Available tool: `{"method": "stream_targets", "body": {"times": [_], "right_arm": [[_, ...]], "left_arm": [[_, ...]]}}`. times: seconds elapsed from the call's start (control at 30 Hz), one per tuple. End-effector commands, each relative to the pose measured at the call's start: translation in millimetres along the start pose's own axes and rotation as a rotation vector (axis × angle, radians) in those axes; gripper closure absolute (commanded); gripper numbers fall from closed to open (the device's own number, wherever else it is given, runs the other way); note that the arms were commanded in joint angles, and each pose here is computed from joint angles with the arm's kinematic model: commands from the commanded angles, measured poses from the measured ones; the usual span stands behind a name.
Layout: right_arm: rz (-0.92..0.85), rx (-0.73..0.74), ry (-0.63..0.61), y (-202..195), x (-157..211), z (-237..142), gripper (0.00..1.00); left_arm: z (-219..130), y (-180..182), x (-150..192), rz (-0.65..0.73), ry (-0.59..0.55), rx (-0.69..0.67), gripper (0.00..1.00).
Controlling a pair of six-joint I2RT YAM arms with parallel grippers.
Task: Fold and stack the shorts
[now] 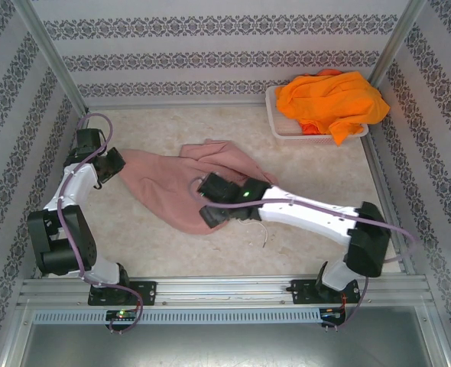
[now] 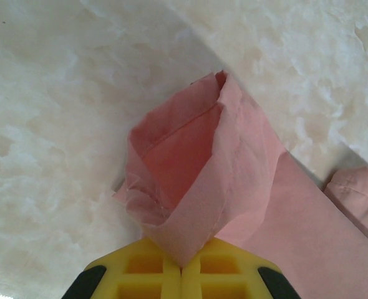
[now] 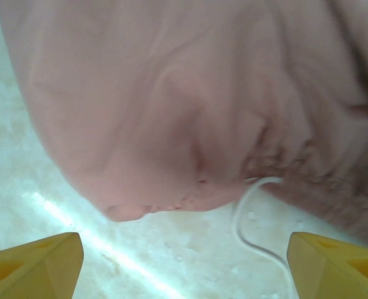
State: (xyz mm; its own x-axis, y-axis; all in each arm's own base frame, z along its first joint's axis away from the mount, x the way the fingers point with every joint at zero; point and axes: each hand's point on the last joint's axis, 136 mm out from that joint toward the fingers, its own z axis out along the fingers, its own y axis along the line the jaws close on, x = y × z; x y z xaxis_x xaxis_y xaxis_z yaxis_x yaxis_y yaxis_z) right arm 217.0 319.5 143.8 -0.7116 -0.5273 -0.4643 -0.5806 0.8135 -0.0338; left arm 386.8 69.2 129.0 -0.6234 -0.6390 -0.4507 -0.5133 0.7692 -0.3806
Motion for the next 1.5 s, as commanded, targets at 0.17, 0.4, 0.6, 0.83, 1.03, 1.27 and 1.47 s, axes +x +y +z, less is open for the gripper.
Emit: {"method": "stream_targets", "body": {"times": [0.17, 0.4, 0.6, 0.83, 1.03, 1.27, 1.47], "right_arm": [[0.011, -0.031, 0.125, 36, 13, 63, 0.02], [-0.071, 0.089, 0.259, 19, 36, 111, 0.12], [0.018, 0.116, 0.195, -23, 20, 101, 0.72], [0.011, 0.161, 0.066, -96, -33, 46, 1.0], [0.061, 0.165, -0.161, -171, -145, -6, 1.0], [0.106, 0.153, -0.481, -222, -276, -85, 1.0], [0.115, 0.066, -0.778, -231, -311, -177, 1.0]], "left_arm": [[-6, -11, -12, -0.005, -0.058, 0.027, 1.0], [-23, -11, -8, -0.011, -0.09, 0.04, 1.0], [-53, -12, -16, 0.013, -0.165, 0.037, 1.0], [-119, -34, -45, 0.036, -0.323, 0.094, 1.0], [-145, -63, -89, 0.033, -0.4, 0.143, 1.0], [-161, -108, -166, 0.025, -0.484, 0.184, 1.0], [-284, -135, -203, 0.047, -0.764, 0.262, 1.0]]}}
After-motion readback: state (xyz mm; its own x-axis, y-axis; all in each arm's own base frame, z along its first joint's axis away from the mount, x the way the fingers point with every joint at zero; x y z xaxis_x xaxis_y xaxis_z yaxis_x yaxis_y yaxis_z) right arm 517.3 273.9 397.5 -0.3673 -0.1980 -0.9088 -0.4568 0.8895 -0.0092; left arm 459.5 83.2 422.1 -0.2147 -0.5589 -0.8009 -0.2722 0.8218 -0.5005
